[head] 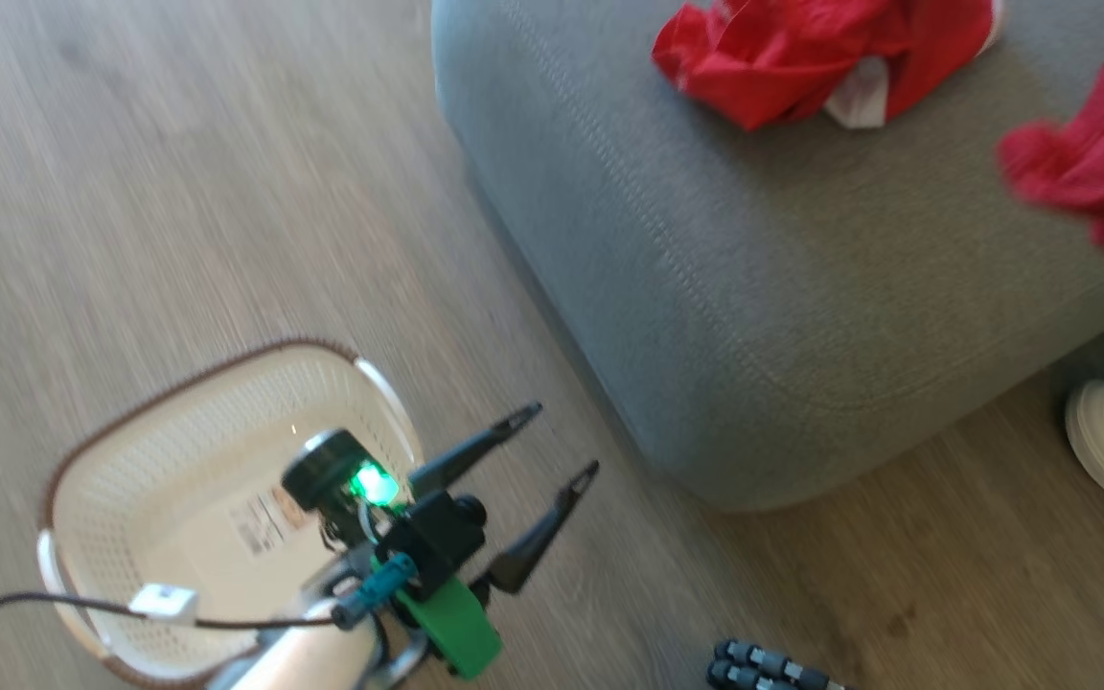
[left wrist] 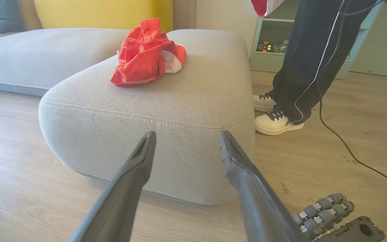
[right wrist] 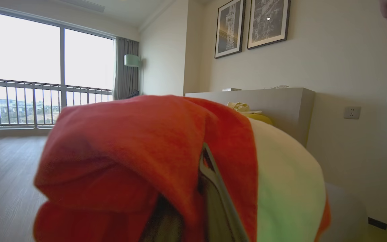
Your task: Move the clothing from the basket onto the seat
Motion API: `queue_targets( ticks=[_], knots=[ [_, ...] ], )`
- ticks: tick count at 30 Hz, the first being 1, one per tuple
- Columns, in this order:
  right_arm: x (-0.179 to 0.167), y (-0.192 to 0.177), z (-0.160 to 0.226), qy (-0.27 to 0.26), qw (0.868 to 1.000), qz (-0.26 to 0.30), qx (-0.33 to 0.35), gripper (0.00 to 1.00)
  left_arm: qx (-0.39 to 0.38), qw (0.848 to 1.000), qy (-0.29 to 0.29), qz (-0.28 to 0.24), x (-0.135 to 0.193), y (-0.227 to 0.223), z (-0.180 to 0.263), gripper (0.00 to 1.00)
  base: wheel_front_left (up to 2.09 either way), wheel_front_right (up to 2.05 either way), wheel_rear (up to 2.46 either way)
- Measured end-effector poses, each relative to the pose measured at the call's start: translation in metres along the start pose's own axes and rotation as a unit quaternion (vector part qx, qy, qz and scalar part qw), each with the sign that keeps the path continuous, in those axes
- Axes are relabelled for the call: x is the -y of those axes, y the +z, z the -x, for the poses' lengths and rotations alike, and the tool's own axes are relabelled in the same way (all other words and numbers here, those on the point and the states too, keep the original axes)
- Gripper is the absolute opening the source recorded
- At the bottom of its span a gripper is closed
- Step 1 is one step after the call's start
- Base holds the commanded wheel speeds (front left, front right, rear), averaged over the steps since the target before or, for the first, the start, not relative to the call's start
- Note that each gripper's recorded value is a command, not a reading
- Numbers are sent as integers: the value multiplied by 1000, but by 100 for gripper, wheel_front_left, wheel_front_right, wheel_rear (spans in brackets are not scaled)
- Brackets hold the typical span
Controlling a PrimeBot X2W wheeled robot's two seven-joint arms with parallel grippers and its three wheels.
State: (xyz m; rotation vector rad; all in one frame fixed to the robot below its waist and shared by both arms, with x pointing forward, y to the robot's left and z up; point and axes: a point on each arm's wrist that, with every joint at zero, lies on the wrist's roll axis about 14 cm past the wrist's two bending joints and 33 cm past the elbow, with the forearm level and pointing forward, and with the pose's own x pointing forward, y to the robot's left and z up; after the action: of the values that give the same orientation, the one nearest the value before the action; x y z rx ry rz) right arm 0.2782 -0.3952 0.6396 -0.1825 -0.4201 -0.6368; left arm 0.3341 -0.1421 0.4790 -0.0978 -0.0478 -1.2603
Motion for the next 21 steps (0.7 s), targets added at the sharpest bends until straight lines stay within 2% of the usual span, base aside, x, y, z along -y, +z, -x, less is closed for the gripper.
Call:
queue_targets(
  ticks=[5, 7, 11, 17, 20, 21],
  knots=[
    [5, 0, -43, -36, 999, 2, 32, 0, -12, 1000, -10, -1, -25, -25, 3, 100, 0, 0, 0],
    [-15, -13, -68, -23, 999, 12, 32, 0, -23, 1000, -12, 0, -45, -46, 7, 100, 0, 0, 0],
    [-31, -24, -94, -19, 999, 16, 37, 0, -46, 999, -15, -5, -61, -74, 15, 100, 0, 0, 0],
    [-66, -36, -142, -3, 998, 17, 60, 0, -66, 997, -21, 24, -71, -116, 23, 100, 0, 0, 0],
    [-65, -54, -158, -27, 998, -27, 52, 0, -72, 997, -17, 26, -80, -130, 25, 100, 0, 0, 0],
    [-67, -59, -163, -25, 998, -20, 48, 0, -73, 997, -16, 28, -82, -135, 25, 100, 0, 0, 0]
  ],
)
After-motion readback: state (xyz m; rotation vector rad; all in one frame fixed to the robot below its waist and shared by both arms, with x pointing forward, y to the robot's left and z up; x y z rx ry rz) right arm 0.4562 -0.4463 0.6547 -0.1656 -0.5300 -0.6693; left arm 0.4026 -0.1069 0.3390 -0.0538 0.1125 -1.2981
